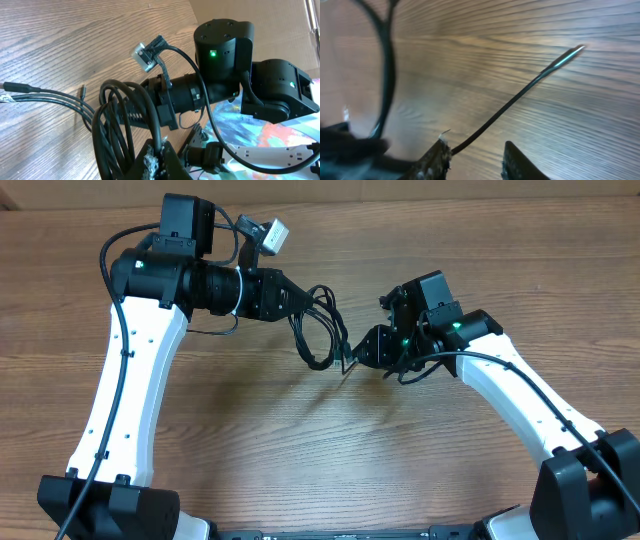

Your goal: Untangle cables

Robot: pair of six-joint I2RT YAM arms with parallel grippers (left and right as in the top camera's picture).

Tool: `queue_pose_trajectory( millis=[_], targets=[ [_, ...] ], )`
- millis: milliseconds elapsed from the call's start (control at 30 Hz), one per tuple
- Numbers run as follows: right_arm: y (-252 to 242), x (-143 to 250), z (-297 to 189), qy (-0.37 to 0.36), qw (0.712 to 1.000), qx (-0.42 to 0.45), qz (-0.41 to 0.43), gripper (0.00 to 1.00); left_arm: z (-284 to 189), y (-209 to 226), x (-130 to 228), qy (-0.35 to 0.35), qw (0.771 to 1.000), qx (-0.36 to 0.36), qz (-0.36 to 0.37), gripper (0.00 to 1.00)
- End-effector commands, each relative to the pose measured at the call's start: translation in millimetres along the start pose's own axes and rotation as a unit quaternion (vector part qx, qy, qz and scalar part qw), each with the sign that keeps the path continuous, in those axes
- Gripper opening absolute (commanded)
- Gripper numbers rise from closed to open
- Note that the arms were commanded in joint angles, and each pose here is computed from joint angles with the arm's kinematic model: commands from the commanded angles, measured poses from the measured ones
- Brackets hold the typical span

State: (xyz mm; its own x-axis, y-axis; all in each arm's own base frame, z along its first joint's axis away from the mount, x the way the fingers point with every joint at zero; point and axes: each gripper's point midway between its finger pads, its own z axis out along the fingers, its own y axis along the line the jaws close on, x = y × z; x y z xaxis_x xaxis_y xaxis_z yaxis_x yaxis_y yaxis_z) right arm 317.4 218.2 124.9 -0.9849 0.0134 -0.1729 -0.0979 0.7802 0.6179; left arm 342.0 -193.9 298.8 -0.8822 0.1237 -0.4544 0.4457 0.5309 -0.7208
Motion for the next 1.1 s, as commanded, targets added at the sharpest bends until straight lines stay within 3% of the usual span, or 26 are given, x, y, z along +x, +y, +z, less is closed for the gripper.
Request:
queue_pose_trajectory(
  millis=[0, 233, 400, 633, 867, 1067],
  targets=[
    [45.2, 7.8, -11.8, 0.029, 0.99, -0.117, -0.071, 0.27, -4.8, 7.8, -7.2, -0.011, 0.999, -0.04, 0.025, 0.04],
    [82.4, 17.4, -17.6, 0.045, 0.974, -0.19, -0.113, 0.26, -4.3, 7.8, -8.5, -0.013, 0.999, -0.041, 0.028, 0.04],
    [47.7, -7.5, -8.4, -0.004, 0.996, -0.084, -0.025, 0.25, -4.2, 6.6, -8.1, -0.013, 0.999, -0.038, 0.026, 0.04],
    [0.5, -39.7, -16.5, -0.068, 0.997, -0.004, 0.048, 0.25, -4.2, 6.6, -6.3, -0.01, 0.999, -0.038, 0.019, 0.05],
    [32.3, -13.3, 12.9, -0.015, 0.999, -0.034, 0.012, 0.25, -4.0, -12.7, -9.2, -0.014, 1.0, 0.019, 0.005, 0.04],
    [88.5, 2.8, 7.0, 0.032, 0.985, -0.165, -0.033, 0.24, -3.8, -12.5, -7.9, -0.012, 1.0, 0.018, 0.002, 0.04]
  ],
)
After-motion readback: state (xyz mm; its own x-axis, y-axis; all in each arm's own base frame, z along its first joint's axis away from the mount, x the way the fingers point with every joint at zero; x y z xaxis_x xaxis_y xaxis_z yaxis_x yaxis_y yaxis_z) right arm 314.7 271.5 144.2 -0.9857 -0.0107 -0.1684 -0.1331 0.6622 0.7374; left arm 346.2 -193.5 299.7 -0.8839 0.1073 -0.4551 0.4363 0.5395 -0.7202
